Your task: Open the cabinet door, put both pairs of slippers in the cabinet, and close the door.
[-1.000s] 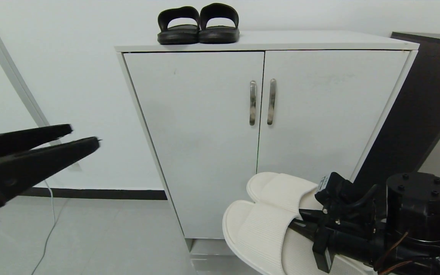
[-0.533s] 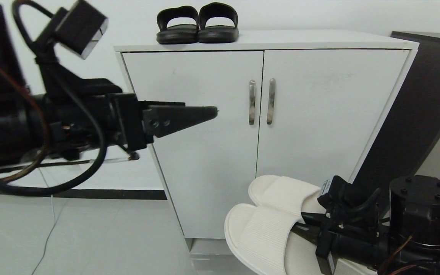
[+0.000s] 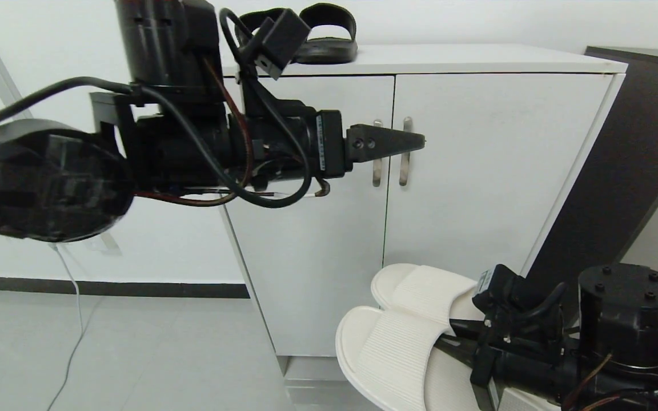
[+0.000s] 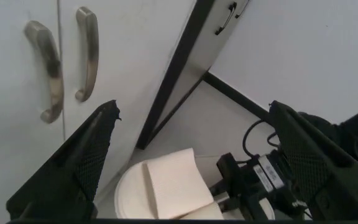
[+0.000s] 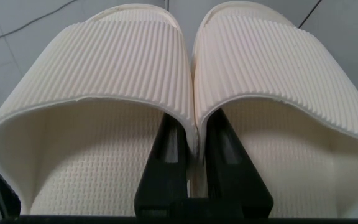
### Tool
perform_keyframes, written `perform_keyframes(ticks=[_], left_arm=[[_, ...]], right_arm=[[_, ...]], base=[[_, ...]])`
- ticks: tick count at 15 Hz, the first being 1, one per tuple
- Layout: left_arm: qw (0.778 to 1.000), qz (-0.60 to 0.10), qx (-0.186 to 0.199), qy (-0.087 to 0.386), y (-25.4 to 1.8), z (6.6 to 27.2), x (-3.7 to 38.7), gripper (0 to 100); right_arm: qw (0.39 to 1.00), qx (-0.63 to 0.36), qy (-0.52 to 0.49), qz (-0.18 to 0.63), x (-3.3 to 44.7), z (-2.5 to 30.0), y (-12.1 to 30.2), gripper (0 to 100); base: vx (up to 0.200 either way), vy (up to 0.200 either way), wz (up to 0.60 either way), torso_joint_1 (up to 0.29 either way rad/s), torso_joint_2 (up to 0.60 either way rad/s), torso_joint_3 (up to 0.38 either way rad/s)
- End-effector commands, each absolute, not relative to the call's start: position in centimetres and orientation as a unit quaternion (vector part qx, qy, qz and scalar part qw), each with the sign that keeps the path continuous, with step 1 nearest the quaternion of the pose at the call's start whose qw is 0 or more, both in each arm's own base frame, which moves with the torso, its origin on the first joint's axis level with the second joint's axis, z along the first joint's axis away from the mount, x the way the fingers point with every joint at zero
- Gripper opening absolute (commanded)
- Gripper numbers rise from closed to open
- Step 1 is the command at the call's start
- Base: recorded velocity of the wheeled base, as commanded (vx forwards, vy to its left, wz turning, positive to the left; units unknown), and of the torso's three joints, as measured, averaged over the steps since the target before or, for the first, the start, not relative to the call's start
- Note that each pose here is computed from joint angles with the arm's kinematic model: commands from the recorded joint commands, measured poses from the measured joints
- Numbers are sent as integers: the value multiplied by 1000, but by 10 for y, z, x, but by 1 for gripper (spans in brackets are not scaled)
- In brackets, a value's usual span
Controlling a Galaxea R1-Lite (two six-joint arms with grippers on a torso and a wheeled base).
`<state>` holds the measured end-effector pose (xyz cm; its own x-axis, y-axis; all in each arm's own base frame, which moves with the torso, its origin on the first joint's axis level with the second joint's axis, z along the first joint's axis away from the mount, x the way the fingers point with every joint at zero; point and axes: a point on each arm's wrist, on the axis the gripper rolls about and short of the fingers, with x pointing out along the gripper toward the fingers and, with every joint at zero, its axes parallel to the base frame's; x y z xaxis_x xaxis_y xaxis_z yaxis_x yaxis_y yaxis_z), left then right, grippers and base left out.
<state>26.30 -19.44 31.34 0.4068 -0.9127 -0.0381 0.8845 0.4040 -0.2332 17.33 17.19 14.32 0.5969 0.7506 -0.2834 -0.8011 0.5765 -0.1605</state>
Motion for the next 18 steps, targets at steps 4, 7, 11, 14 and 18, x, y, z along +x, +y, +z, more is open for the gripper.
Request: perform_keyframes(ticks=[4, 7, 11, 14, 18], left_arm=[[823, -549, -106, 100, -241, 293, 293, 100], [849, -511, -110, 80, -252, 298, 299, 100], [862, -488, -112, 72, -254, 300, 300, 100], [878, -460, -112, 72, -262, 293, 313, 100], [880, -457, -113, 70, -270, 288, 323, 100]], right_arm=[[882, -139, 100, 440, 175, 139, 173, 0], [882, -140, 100, 439, 175, 139, 173, 0], [882, -141, 101, 438, 175, 139, 173, 0], [882, -141, 102, 438, 174, 138, 172, 0], [882, -143, 104, 438, 174, 137, 171, 0]], base=[[0, 0, 0, 0, 0, 0], [0, 0, 0, 0, 0, 0], [0, 0, 0, 0, 0, 0], [0, 0, 0, 0, 0, 0], [0, 0, 0, 0, 0, 0]])
